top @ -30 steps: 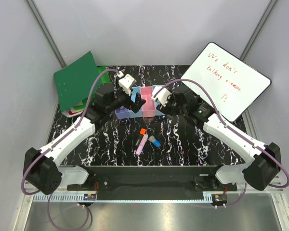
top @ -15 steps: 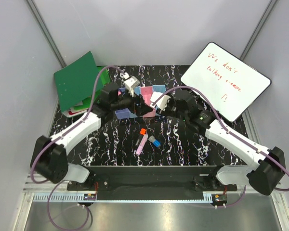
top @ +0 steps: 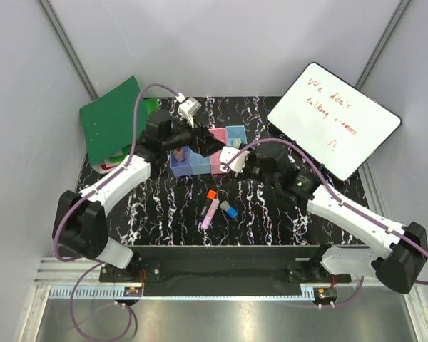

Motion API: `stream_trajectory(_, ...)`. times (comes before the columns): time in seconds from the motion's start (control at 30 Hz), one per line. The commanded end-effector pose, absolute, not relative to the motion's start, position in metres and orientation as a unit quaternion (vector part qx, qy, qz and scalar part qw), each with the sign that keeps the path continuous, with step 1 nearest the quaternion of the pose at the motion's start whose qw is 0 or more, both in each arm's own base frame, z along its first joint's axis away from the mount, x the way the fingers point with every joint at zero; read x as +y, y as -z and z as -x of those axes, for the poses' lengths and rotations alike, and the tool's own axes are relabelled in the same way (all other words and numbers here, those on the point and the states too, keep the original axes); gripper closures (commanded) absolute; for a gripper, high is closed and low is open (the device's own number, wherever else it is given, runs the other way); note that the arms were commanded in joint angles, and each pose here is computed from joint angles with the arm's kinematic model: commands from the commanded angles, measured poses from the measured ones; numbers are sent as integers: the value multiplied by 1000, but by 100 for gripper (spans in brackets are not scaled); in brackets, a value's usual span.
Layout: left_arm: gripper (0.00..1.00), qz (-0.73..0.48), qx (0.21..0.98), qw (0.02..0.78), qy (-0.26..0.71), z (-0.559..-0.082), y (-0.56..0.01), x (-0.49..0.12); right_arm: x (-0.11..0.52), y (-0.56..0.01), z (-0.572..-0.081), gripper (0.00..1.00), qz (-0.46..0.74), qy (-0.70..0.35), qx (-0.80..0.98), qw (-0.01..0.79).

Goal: Sort the stationery into containers
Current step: Place the stationery in the storage box.

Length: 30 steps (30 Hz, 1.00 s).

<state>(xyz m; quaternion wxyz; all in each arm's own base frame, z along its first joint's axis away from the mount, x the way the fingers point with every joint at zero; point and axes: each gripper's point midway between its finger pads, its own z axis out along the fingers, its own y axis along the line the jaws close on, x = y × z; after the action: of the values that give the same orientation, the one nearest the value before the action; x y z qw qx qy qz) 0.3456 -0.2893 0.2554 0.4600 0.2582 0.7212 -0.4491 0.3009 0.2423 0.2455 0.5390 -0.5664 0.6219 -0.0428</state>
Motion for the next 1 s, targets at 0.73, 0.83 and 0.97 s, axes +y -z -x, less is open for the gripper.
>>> stream_trajectory(0.73, 16, -375, 632, 387, 557, -287, -279, -335, 258, -268, -311, 81, 564, 62, 596, 568)
stream_trajectory(0.83, 16, -379, 639, 375, 554, -286, -270, -337, 257, -271, -312, 81, 562, 65, 595, 571)
stream_trajectory(0.97, 16, -383, 645, 378, 543, -287, -263, -336, 257, -276, -311, 81, 561, 65, 592, 575)
